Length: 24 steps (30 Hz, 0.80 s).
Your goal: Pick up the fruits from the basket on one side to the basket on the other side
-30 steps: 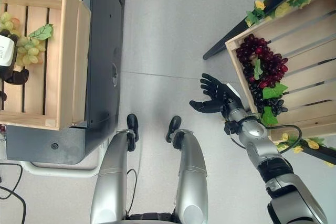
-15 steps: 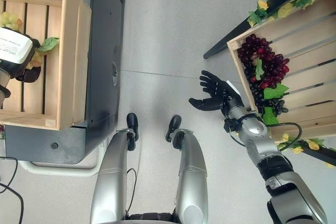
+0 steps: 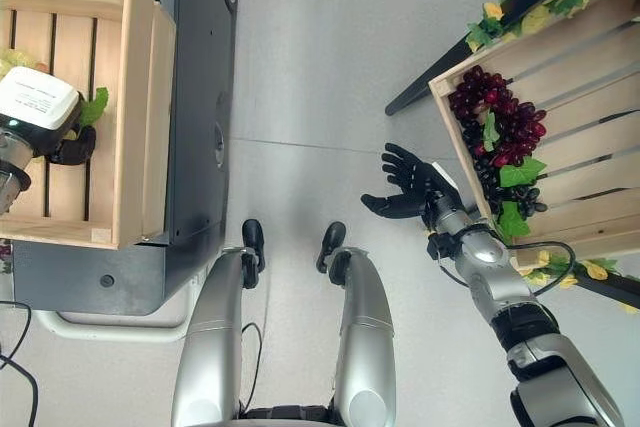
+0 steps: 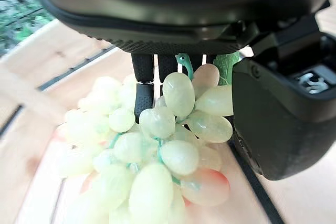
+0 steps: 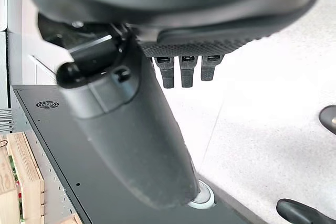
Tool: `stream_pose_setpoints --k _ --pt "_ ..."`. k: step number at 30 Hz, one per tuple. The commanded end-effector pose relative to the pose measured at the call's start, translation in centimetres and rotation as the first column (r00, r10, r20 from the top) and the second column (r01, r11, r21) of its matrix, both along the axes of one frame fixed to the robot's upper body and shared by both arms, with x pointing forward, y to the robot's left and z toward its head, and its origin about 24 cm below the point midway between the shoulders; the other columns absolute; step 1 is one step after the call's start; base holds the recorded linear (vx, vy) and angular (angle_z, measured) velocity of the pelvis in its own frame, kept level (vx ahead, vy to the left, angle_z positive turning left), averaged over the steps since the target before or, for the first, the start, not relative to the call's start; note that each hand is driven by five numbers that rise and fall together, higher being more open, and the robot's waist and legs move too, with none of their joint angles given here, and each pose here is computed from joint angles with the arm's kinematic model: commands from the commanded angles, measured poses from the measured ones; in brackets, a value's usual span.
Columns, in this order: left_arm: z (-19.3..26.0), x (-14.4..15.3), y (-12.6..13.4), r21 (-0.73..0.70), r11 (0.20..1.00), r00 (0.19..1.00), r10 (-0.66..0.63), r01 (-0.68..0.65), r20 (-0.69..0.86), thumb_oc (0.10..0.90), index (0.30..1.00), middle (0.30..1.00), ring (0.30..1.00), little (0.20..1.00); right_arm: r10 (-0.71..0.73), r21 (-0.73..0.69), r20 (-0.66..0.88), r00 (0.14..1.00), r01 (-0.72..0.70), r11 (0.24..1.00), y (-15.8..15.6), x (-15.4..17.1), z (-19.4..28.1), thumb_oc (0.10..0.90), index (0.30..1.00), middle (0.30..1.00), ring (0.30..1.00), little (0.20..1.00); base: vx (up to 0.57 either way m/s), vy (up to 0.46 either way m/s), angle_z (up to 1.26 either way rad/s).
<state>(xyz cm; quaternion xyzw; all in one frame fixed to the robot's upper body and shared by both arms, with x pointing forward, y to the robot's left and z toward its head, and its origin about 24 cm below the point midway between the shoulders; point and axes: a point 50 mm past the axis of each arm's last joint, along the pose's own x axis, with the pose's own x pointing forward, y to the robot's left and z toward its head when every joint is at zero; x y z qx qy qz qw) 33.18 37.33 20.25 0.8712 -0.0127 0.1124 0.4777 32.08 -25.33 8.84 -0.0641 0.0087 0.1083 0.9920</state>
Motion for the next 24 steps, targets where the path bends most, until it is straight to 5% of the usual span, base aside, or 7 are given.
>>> stream_pose_setpoints --k 1,6,10,15,17,21,24 --pt "3.4 -1.7 2.3 -0.077 0.994 0.971 0.089 -0.073 0.223 0.4 0.3 0.3 0.3 0.3 0.015 -0.017 0.208 0.978 -0.012 1.0 -1.8 -0.5 5.1 0.8 0.9 0.9 0.9 0.9 0.0 -0.001 -0.05" --pt "3.3 -1.7 1.9 -0.169 0.986 0.952 0.056 -0.005 0.302 0.4 0.3 0.3 0.3 0.3 0.017 -0.016 0.2 0.98 -0.014 1.0 -1.5 -0.6 4.7 0.8 0.9 0.9 0.9 0.9 0.0 0.0 0.0" --pt "4.2 -2.0 1.6 -0.471 0.866 0.86 0.105 0.168 0.5 0.4 0.3 0.3 0.3 0.3 0.015 -0.004 0.201 0.979 -0.015 1.0 -1.1 -0.7 4.5 0.8 0.9 0.9 0.9 0.9 0.01 -0.032 0.02" --pt "4.3 -2.2 0.8 -0.731 0.356 0.686 0.267 0.582 0.677 0.4 0.3 0.3 0.3 0.3 0.014 0.047 0.184 0.983 -0.023 0.999 0.7 -1.1 2.9 0.8 0.9 0.9 0.9 0.9 0.04 -0.064 0.03" --pt "4.1 -2.2 0.7 -0.73 0.242 0.666 0.299 0.64 0.683 0.4 0.3 0.3 0.3 0.3 0.014 0.054 0.179 0.984 -0.024 0.998 0.9 -1.1 2.6 0.8 0.9 0.9 0.9 0.9 0.03 -0.035 0.06" --pt "2.6 -2.0 -0.5 -0.599 -0.18 0.617 0.382 0.78 0.688 0.4 0.3 0.3 0.3 0.3 0.014 0.083 0.163 0.986 -0.028 0.996 1.7 -1.2 1.8 0.8 0.9 0.9 0.9 0.9 0.03 -0.03 0.03" --pt "1.6 -1.9 -1.1 -0.492 -0.347 0.602 0.424 0.798 0.677 0.4 0.3 0.3 0.3 0.3 0.02 0.093 0.151 0.988 -0.035 0.995 2.3 -1.1 1.6 0.8 0.9 0.9 0.9 0.9 0.0 0.0 0.0"
